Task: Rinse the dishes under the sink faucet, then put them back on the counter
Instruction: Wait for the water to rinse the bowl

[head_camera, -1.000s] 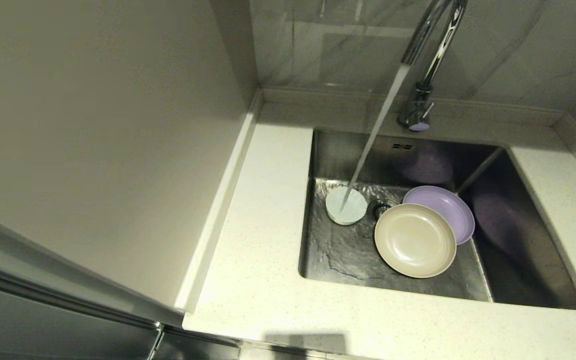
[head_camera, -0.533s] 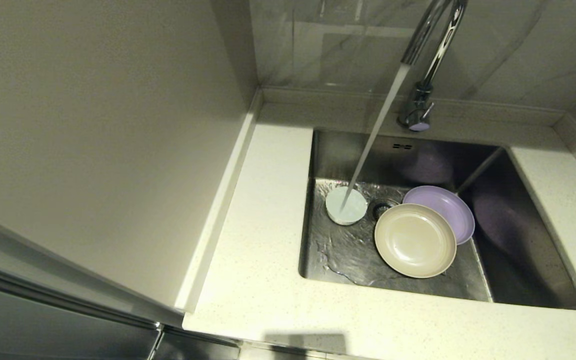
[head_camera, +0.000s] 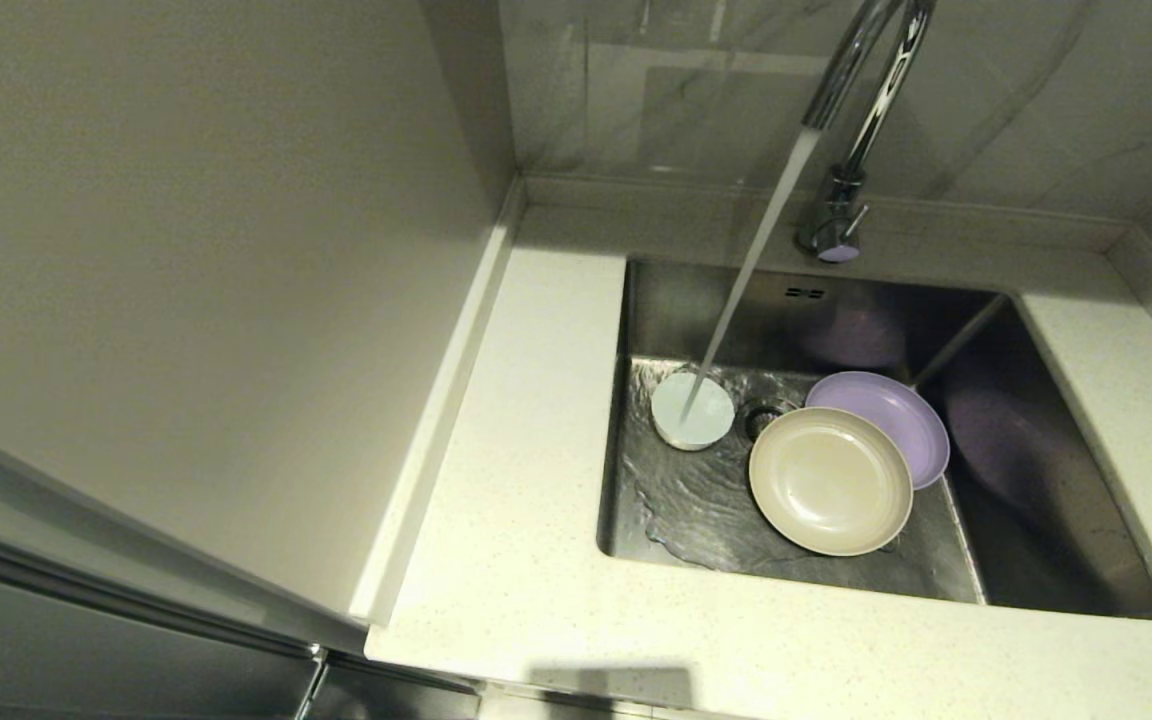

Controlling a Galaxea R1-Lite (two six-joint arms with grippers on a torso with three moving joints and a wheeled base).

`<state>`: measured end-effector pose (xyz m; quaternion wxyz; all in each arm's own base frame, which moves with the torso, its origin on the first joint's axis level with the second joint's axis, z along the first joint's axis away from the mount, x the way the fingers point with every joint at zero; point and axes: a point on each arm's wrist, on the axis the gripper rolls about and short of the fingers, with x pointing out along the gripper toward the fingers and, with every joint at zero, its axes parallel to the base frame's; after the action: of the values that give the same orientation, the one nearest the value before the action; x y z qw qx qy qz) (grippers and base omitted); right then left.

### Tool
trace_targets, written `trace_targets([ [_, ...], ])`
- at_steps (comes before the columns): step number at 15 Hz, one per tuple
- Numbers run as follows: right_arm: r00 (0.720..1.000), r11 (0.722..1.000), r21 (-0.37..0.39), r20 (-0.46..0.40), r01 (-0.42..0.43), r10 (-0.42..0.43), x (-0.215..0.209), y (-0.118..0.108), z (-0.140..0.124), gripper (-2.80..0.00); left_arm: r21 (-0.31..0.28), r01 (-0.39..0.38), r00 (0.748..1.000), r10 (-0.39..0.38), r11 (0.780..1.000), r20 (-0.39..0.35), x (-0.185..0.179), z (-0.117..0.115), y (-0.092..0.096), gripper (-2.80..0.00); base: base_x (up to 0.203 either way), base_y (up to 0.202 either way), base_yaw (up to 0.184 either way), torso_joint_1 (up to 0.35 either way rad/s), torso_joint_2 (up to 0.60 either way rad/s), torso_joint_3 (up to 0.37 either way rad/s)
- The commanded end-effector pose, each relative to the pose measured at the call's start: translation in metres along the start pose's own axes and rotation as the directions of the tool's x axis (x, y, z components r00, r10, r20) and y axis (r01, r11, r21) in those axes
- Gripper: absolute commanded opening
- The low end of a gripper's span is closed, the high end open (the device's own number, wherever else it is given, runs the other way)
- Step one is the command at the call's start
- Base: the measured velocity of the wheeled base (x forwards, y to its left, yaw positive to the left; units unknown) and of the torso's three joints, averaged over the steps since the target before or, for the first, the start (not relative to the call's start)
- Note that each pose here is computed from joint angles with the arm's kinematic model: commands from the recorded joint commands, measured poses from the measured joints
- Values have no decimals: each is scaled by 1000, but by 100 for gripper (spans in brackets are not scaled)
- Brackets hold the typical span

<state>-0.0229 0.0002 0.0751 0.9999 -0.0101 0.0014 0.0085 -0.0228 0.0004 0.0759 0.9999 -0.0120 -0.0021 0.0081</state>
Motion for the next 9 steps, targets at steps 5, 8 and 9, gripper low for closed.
trace_targets([
  [5,1000,1000,0,-2,-1,1,0,0,0,-280,-1,-1,1000,1,1000,2,0,0,0,-280,0,0,0,0,0,0],
  [8,1000,1000,-1,-2,0,0,0,0,0,-280,-1,-1,1000,1,1000,2,0,0,0,-280,0,0,0,0,0,0],
  [9,1000,1000,-1,-2,0,0,0,0,0,-280,-1,-1,1000,1,1000,2,0,0,0,-280,0,0,0,0,0,0],
])
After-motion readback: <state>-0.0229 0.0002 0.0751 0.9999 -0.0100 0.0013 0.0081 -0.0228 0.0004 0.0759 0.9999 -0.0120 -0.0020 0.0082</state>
